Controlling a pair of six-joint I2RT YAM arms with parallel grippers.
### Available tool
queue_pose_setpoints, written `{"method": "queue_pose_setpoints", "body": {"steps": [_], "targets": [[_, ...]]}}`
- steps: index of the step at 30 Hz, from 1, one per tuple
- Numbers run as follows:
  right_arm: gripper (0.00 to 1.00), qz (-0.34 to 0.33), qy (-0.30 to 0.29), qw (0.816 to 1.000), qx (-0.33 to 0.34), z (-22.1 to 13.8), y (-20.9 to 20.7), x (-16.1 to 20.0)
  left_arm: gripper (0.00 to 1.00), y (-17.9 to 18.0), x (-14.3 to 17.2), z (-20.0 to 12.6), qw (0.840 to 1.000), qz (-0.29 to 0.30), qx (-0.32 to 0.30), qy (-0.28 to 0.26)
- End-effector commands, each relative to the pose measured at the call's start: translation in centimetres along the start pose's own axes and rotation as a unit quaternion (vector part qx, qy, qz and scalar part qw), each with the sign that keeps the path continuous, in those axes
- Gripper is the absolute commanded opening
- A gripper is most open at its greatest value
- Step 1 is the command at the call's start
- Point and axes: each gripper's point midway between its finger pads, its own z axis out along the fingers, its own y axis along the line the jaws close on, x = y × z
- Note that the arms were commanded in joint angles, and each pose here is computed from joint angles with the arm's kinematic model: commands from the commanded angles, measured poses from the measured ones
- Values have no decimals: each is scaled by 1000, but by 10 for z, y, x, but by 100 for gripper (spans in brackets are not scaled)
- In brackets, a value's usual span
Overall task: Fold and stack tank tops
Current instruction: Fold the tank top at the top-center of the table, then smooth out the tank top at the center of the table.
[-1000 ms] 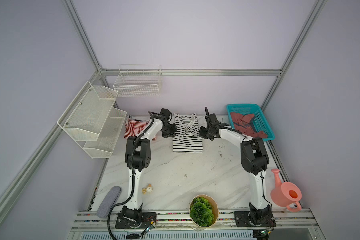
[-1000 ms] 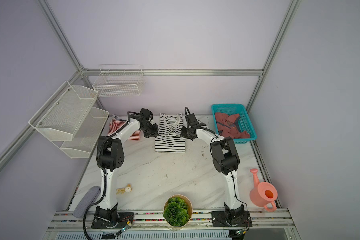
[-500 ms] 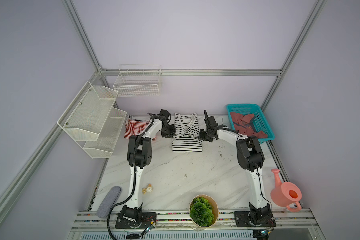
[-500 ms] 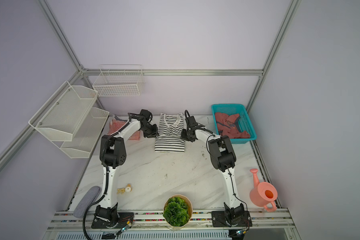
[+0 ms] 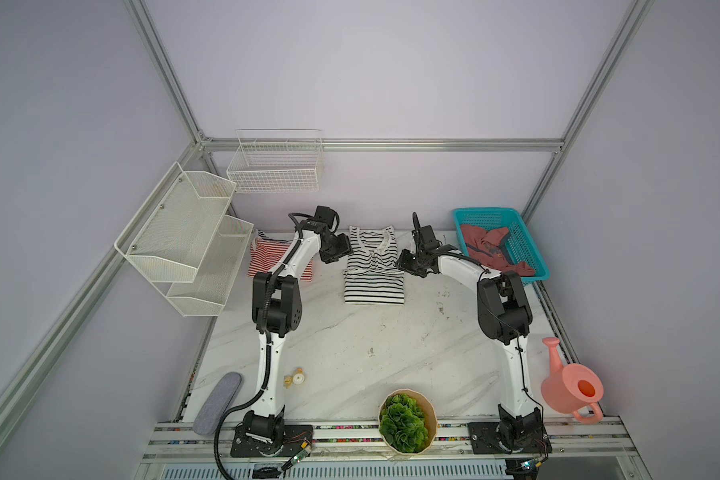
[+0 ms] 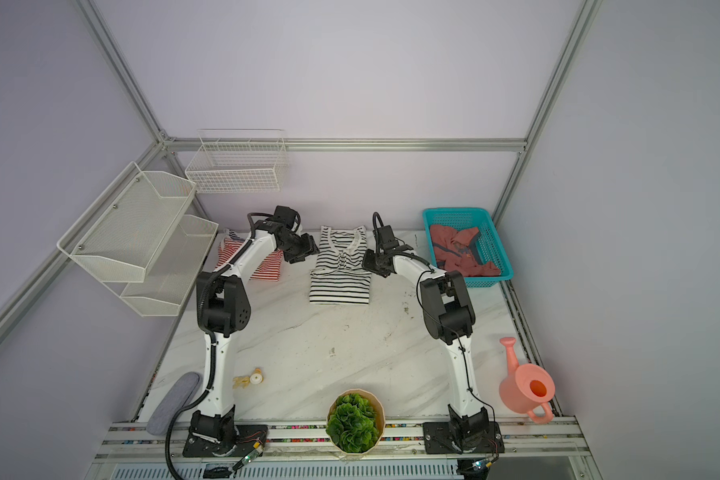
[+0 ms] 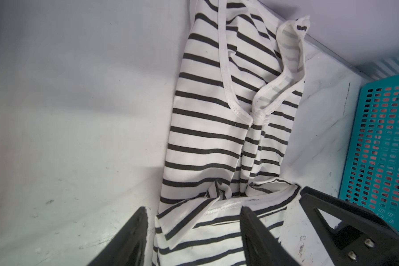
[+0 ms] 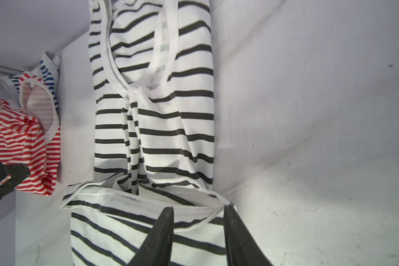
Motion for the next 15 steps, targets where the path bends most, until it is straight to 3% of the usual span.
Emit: {"method": "queue_pose_setpoints", "body": {"steps": [1, 5, 7, 9, 15], "targets": [[39, 12, -44, 997, -54, -36, 30, -24, 62, -26, -23, -60, 998, 9, 27, -61], [31, 16, -30, 996, -80, -37, 35, -8, 55, -29, 7, -65, 999, 17, 23, -46], [15, 18, -15, 996, -91, -31, 38, 6, 49, -35, 28, -63, 999, 28, 27, -36], [7, 16, -2, 995, -97, -22, 44, 18, 44, -41, 47, -61, 998, 37, 33, -24], [2, 4, 33, 993, -109, 8, 59, 41, 36, -39, 86, -35, 998, 34, 35, 24]]}}
